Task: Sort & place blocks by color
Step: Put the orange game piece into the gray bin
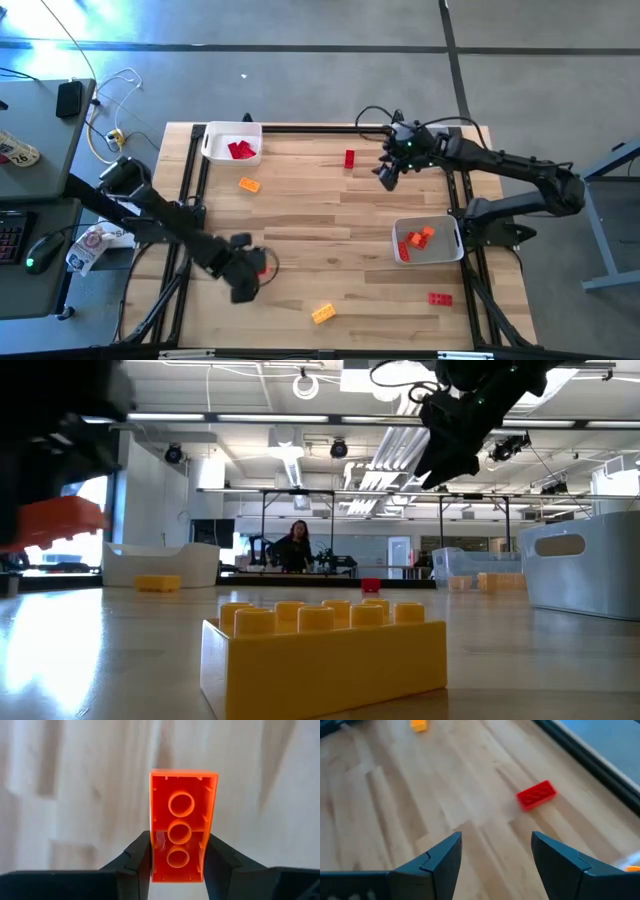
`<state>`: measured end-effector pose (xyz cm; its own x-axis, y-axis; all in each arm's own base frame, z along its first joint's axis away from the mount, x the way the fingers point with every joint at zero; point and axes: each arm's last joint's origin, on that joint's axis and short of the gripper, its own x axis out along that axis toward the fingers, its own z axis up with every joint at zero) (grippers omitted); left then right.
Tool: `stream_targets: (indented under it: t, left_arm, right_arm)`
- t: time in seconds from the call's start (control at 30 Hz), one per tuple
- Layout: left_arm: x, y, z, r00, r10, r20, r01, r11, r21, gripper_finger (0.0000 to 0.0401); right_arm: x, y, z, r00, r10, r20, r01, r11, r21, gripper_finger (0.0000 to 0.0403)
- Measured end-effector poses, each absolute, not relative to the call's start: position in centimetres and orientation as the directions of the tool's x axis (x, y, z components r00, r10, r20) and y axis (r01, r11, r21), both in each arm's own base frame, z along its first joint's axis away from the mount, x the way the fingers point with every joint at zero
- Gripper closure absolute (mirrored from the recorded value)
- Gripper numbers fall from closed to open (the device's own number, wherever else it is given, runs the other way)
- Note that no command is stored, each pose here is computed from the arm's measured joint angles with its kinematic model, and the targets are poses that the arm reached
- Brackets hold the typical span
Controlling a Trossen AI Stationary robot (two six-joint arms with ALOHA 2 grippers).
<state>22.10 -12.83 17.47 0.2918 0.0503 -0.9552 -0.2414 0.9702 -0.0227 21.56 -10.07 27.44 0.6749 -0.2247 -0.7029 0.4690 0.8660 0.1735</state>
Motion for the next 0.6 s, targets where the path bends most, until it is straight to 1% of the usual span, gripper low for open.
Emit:
stream_targets:
  t: [0.17,0.33,0.4,0.6]
  left_arm:
    - [24.3,-9.4,18.6,0.387,0.028,-0.922,-0.192,0.980,-0.051,0.0293]
    - [26.5,-6.6,19.7,0.517,-0.014,-0.856,-0.119,0.989,-0.087,0.0292]
    - [27.4,-5.6,20.1,0.572,-0.039,-0.819,-0.085,0.991,-0.106,0.0291]
    - [28.9,-2.7,20.9,0.669,-0.129,-0.732,-0.001,0.985,-0.175,0.0291]
  right_arm:
    - [22.2,-8.6,27.4,0.689,-0.176,-0.703,0.396,0.904,0.162,0.0179]
    - [22.7,-7.2,27.5,0.714,-0.098,-0.693,0.268,0.953,0.141,0.0179]
    - [23.0,-6.7,27.6,0.730,-0.082,-0.679,0.225,0.966,0.126,0.0179]
    - [24.1,-5.1,28.4,0.797,-0.034,-0.602,0.081,0.995,0.051,0.0179]
